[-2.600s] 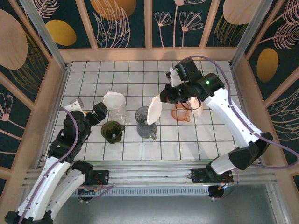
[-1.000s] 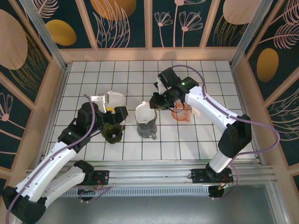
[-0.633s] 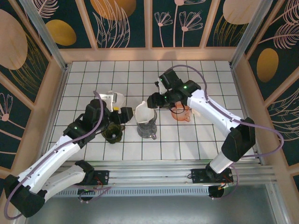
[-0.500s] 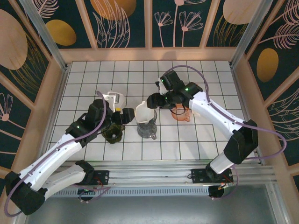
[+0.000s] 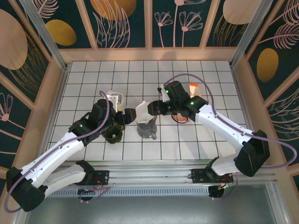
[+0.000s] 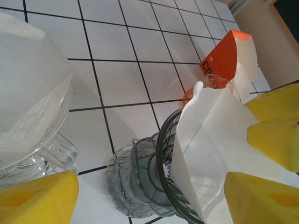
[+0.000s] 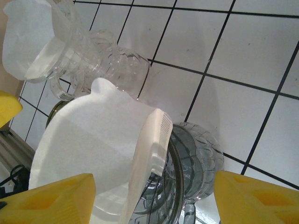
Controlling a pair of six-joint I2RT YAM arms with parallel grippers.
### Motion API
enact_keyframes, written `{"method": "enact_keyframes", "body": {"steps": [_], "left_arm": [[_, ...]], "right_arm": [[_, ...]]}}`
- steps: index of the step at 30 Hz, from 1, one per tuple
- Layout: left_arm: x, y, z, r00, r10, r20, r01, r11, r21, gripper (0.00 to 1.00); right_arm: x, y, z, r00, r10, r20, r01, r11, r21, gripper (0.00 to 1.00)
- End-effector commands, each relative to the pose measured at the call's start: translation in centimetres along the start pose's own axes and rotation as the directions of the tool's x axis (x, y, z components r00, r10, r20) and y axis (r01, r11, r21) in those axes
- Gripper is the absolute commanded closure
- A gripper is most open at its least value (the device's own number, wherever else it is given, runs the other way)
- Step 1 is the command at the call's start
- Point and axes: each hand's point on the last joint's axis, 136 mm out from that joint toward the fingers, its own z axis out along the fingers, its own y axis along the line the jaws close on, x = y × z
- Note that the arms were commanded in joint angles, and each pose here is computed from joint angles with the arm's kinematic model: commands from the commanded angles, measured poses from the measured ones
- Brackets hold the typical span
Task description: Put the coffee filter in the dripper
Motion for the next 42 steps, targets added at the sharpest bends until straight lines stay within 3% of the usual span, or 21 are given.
{"method": "enact_keyframes", "body": {"steps": [1, 25, 42], "left_arm": [[-0.2, -0.8, 0.0, 1.000, -0.018, -0.009, 0.019, 1.000, 0.021, 0.18], [2.9, 0.9, 2.4, 0.995, -0.057, -0.079, 0.056, 0.998, -0.005, 0.22], [3.7, 1.7, 3.0, 0.995, -0.048, -0.090, 0.046, 0.999, -0.028, 0.19]], "right_arm": [[-0.5, 0.8, 0.1, 0.998, -0.047, 0.048, 0.048, 0.999, -0.021, 0.31], [1.5, -0.9, 1.5, 0.999, -0.030, 0.027, 0.030, 0.999, 0.013, 0.32], [3.7, -2.0, 3.5, 1.000, -0.004, -0.031, 0.005, 1.000, 0.021, 0.33]]}}
